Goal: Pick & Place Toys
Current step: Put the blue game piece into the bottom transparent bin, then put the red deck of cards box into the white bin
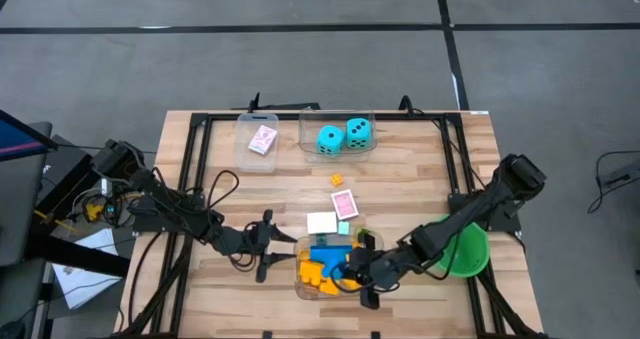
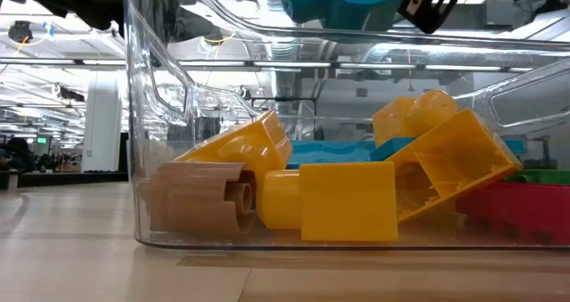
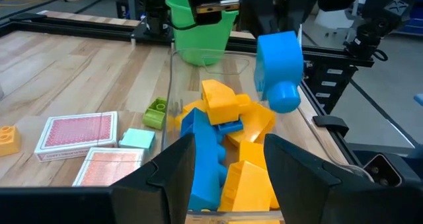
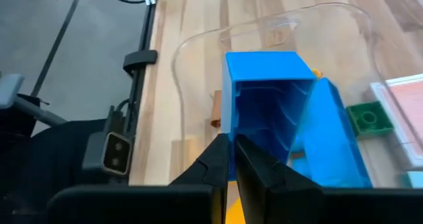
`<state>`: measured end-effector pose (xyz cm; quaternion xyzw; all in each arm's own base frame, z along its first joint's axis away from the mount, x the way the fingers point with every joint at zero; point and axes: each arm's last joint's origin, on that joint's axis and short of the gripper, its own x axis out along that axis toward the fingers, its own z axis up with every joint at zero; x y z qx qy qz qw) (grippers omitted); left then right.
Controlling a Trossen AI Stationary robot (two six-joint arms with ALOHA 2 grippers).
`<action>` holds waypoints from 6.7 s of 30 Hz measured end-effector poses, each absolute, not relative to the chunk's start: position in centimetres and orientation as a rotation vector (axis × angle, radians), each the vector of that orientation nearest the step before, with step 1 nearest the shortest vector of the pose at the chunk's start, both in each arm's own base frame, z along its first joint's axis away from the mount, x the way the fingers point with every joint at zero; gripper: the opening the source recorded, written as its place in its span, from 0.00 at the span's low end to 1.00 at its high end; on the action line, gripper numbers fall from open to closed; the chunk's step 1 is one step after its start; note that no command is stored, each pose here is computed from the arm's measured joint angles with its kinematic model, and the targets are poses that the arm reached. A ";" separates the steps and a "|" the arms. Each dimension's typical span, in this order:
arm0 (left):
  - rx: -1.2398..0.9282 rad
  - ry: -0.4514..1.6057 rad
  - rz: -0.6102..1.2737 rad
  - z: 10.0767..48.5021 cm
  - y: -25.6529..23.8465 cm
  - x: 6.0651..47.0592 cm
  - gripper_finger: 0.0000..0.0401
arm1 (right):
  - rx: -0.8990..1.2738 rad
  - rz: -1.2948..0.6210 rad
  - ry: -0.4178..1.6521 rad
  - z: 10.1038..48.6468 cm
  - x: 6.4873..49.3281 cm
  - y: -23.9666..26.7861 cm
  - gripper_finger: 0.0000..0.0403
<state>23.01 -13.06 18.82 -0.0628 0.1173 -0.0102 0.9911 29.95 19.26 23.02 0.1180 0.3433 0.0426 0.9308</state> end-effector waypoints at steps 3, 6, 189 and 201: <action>-0.126 0.236 -0.022 18.8 -13.1 23.0 0.44 | 0.240 0.101 0.707 23.0 29.8 19.5 0.04; -0.126 0.236 -0.022 18.8 -13.1 23.0 0.44 | 0.237 0.106 0.710 23.0 29.6 19.7 0.04; -0.135 0.204 0.046 18.9 -12.7 23.3 0.44 | 0.040 -0.536 0.850 19.4 33.9 8.9 0.77; -0.240 0.115 0.168 19.7 -9.8 24.8 0.44 | -0.216 -0.493 0.693 22.3 34.9 12.1 0.77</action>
